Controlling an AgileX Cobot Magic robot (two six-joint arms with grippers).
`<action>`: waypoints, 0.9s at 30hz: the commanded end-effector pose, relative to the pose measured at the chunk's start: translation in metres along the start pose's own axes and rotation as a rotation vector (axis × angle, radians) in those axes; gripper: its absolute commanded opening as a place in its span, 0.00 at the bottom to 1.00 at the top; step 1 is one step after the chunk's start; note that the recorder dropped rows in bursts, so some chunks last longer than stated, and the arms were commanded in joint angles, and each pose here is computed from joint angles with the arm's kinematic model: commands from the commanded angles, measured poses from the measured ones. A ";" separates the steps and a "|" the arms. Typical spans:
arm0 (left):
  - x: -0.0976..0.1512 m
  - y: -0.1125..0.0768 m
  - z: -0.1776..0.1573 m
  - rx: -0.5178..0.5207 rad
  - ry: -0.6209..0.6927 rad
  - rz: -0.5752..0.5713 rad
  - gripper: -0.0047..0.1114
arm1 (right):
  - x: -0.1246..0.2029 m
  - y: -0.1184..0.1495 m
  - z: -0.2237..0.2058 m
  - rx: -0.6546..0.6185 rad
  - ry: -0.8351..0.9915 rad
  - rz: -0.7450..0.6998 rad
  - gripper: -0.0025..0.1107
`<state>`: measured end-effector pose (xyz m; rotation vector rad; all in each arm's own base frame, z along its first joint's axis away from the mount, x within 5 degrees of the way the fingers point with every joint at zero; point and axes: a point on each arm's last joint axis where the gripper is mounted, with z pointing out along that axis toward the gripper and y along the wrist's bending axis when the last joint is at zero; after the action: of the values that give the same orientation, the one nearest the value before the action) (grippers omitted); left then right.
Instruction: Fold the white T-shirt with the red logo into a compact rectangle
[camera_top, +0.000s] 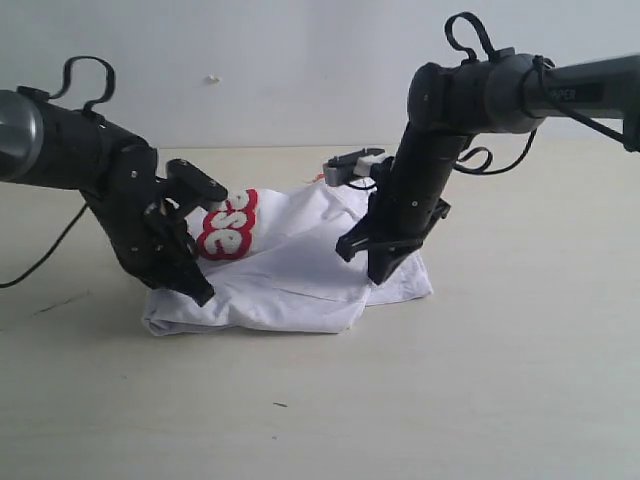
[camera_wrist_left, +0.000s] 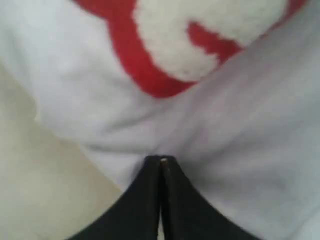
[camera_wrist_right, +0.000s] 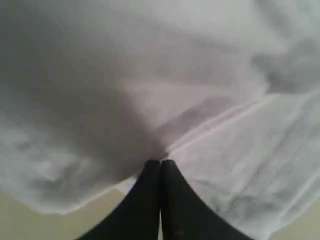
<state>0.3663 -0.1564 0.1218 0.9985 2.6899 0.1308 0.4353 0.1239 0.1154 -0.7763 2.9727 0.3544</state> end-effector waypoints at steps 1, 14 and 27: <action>-0.004 0.014 -0.023 0.007 -0.094 -0.088 0.07 | 0.009 0.002 0.010 -0.017 0.020 -0.001 0.02; -0.029 0.032 -0.018 -0.004 -0.432 -0.259 0.05 | 0.000 0.033 -0.017 -0.212 -0.174 0.000 0.02; -0.025 0.040 0.032 0.064 -0.211 -0.263 0.04 | 0.024 0.060 0.025 0.075 0.024 -0.055 0.02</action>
<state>0.4178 -0.1439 0.1061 0.6290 2.5779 -0.0986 0.3910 0.1796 0.1075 -0.8318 2.8800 0.3646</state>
